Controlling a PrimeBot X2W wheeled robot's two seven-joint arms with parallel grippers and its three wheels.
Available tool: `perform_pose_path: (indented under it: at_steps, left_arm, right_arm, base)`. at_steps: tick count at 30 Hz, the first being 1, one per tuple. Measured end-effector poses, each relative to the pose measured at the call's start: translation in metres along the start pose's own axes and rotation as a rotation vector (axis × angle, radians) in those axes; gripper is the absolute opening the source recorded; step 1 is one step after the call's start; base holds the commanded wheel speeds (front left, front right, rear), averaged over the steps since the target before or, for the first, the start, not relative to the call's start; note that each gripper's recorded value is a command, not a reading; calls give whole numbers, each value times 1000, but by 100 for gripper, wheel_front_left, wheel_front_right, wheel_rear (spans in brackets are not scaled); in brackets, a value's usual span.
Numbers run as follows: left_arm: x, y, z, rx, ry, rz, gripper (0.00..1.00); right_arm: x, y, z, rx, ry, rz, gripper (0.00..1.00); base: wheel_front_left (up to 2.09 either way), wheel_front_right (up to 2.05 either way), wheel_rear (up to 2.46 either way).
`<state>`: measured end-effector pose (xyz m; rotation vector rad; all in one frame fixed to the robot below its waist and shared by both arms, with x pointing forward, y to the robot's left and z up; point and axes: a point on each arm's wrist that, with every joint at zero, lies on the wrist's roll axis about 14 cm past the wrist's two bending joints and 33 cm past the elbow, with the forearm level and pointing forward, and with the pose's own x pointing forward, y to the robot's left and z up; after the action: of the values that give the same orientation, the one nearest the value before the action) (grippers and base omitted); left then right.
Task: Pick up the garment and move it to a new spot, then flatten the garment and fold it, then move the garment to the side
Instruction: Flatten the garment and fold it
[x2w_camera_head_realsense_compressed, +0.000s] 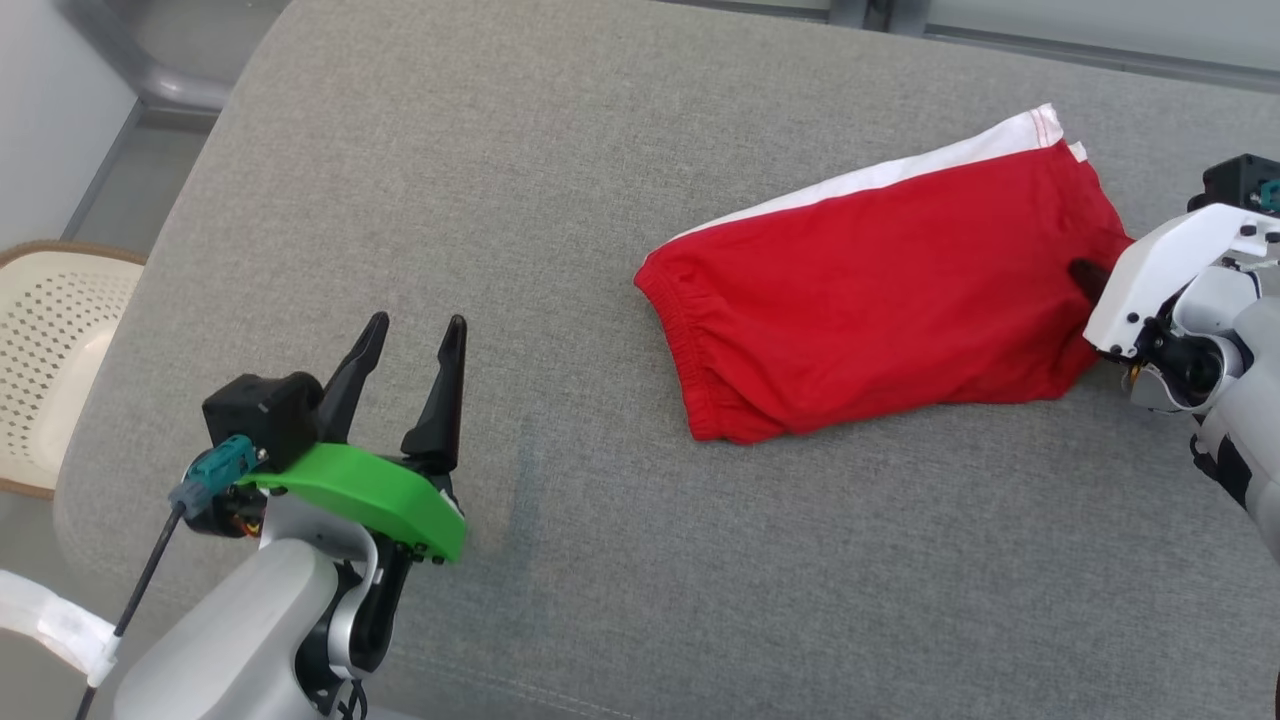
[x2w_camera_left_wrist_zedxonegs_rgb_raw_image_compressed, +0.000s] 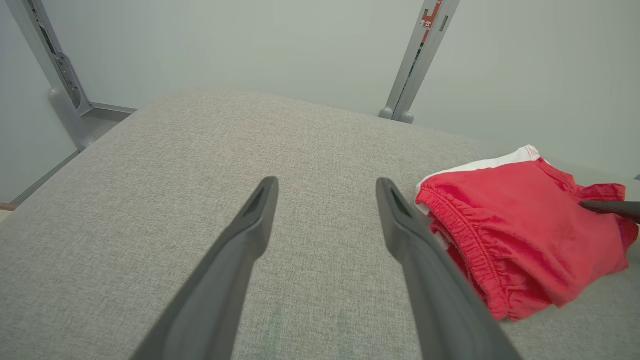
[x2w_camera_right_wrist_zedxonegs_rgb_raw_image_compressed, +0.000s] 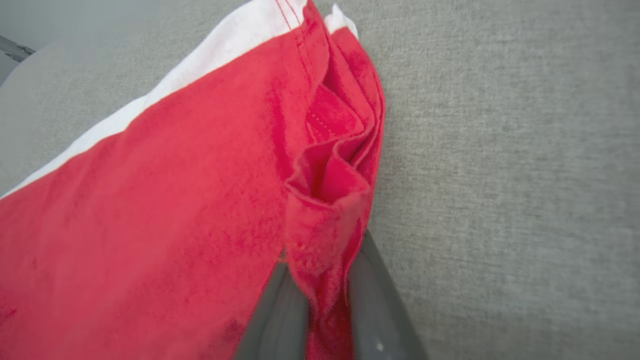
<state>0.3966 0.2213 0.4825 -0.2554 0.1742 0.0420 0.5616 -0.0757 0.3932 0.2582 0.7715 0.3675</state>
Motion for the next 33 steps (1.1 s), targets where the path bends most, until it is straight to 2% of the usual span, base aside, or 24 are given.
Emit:
perform_pose_path:
  at_steps: [5, 9, 17, 22, 27, 33]
  left_arm:
    - [-8, -5, -3, -10, -6, -8, 100]
    - [-11, -13, -5, -12, -13, -30, 100]
    - [-17, -33, -14, -31, 0, -77, 100]
    - [-19, -46, -9, -30, -18, -113, 100]
    - [-24, -40, -1, -34, -45, -92, 100]
    - [-42, -23, -5, -58, -51, -32, 100]
  right_arm:
    - [-21, -1, 23, 63, -168, 7, 0]
    - [-43, -16, 27, 130, -264, -15, 0]
    - [-90, -56, 12, 229, -367, -93, 0]
    - [-115, -67, 24, 238, -463, -121, 0]
    - [-115, -46, 39, 168, -497, -84, 0]
    - [-88, 36, 49, -77, -458, 65, 0]
  base:
    - [0, 0, 0]
    - [0, 0, 0]
    - [0, 0, 0]
    - [0, 0, 0]
    - [0, 0, 0]
    - [0, 0, 0]
